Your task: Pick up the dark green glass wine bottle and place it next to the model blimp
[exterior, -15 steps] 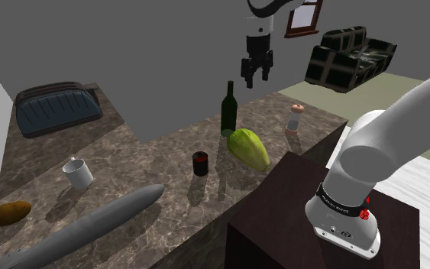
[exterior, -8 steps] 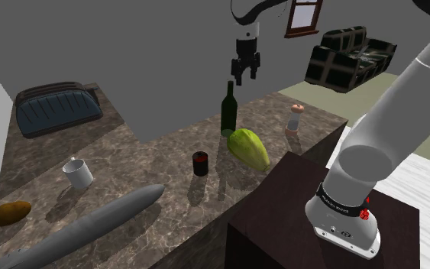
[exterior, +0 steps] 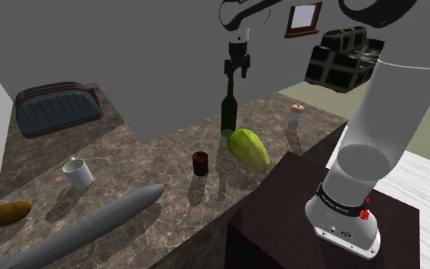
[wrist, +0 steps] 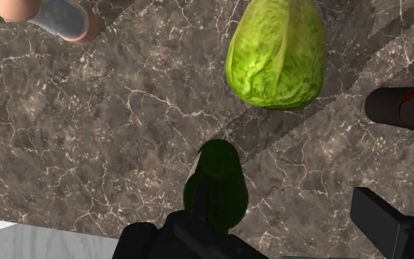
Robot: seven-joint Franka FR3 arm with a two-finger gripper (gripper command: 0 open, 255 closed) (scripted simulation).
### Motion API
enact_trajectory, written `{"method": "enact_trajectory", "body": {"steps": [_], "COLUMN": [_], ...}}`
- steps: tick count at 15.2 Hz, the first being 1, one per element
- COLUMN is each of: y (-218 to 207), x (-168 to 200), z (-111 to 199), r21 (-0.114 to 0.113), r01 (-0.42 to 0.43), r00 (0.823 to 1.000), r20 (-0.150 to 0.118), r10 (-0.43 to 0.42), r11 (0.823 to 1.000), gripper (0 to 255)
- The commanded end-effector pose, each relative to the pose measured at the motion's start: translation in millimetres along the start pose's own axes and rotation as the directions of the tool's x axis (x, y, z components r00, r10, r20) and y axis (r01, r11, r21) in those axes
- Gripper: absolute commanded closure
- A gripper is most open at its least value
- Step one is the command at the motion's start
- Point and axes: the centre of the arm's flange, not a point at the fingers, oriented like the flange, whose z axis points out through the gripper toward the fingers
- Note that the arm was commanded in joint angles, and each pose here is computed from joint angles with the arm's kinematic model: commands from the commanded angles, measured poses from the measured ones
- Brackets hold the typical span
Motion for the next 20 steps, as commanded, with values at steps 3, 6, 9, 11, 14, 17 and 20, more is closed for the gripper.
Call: {"method": "enact_trajectory", "body": {"steps": [3,6,9,11,14,17,20], "y": [24.2,42.3,44.1,43.9,43.6,43.6,43.6], "x": [47.9,81.5,85.2,85.5,85.9,85.8,85.9], "z": [13.4,21.6,33.1,43.6,62.5,62.5,62.5], "r21": [0.009,0.016,0.017,0.017,0.017,0.017,0.017], "r01": [0.011,0.019,0.019,0.019,0.019,0.019,0.019], "r00": [1.0,1.0,1.0,1.0,1.0,1.0,1.0], "r20": [-0.012,-0.02,-0.021,-0.021,-0.021,-0.021,-0.021], "r10": [-0.011,-0.018,-0.019,-0.019,-0.019,-0.019,-0.019], "r11": [1.0,1.0,1.0,1.0,1.0,1.0,1.0], "gripper": [0,0,0,0,0,0,0]}}
